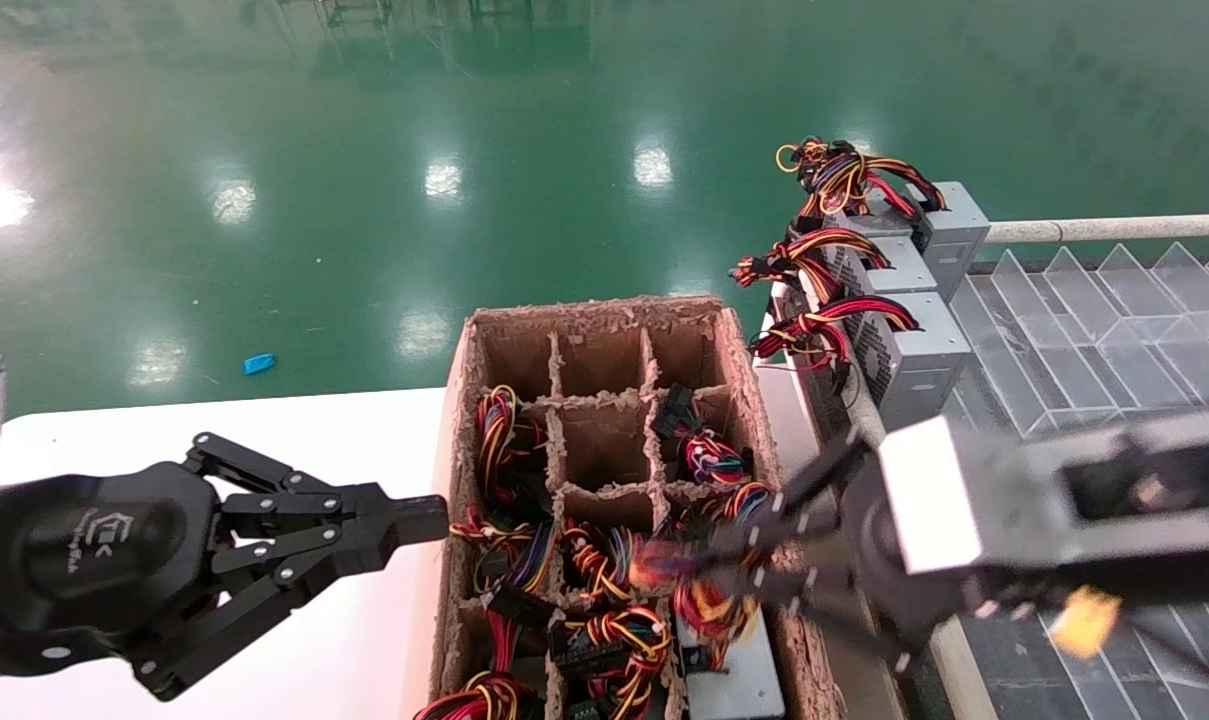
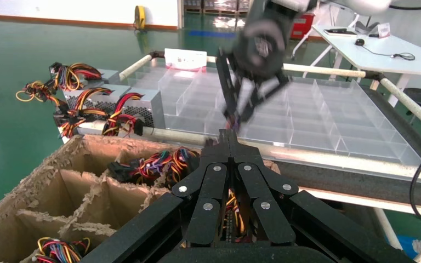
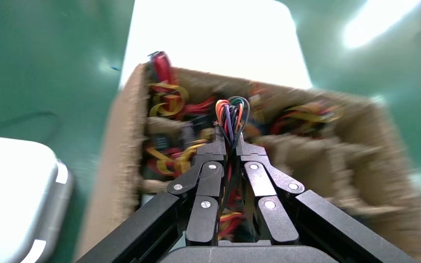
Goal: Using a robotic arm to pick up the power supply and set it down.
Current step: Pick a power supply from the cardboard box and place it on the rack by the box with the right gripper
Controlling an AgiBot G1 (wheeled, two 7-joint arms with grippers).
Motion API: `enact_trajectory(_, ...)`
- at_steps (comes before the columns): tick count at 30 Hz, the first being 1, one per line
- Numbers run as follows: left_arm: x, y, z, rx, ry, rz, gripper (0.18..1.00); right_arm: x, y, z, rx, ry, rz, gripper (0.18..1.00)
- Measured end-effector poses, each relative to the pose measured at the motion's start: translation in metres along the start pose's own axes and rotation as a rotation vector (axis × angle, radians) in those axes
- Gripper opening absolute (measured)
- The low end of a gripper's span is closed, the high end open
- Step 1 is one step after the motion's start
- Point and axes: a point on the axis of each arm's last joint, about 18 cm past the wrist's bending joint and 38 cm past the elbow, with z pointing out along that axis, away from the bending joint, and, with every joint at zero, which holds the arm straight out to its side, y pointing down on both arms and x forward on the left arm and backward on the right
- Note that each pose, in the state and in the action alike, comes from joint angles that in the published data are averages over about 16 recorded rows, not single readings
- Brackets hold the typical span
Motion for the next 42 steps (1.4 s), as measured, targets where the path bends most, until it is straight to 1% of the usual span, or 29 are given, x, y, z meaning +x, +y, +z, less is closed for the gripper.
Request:
enact_trajectory(6, 0.0, 0.0, 0.0, 0.0, 0.0, 0.0, 0.191, 0.029, -0.037, -0.039, -0.022, 0.118, -0.165, 0.201)
enact_trajectory(12, 0.0, 0.0, 0.0, 0.0, 0.0, 0.0, 0.191, 0.053, -0.07, -0.079, -0.075, 0.252, -0.315, 0.201)
enact_trajectory(17, 0.0, 0.0, 0.0, 0.0, 0.0, 0.0, 0.191, 0.068, -0.087, -0.108, -0.141, 0.354, -0.403, 0.201)
enact_trajectory(22, 0.0, 0.0, 0.0, 0.0, 0.0, 0.0, 0.191, 0.081, -0.09, -0.132, -0.232, 0.448, -0.462, 0.201)
enact_trajectory(26, 0.0, 0.0, 0.0, 0.0, 0.0, 0.0, 0.191, 0.09, -0.086, -0.152, -0.317, 0.523, -0.48, 0.201)
enact_trajectory(31, 0.0, 0.0, 0.0, 0.0, 0.0, 0.0, 0.191, 0.095, -0.074, -0.178, -0.424, 0.607, -0.465, 0.2)
enact_trajectory(36, 0.0, 0.0, 0.0, 0.0, 0.0, 0.0, 0.191, 0.094, -0.054, -0.202, -0.529, 0.667, -0.415, 0.2)
enact_trajectory(42, 0.0, 0.0, 0.0, 0.0, 0.0, 0.0, 0.191, 0.088, -0.019, -0.218, -0.643, 0.698, -0.327, 0.2)
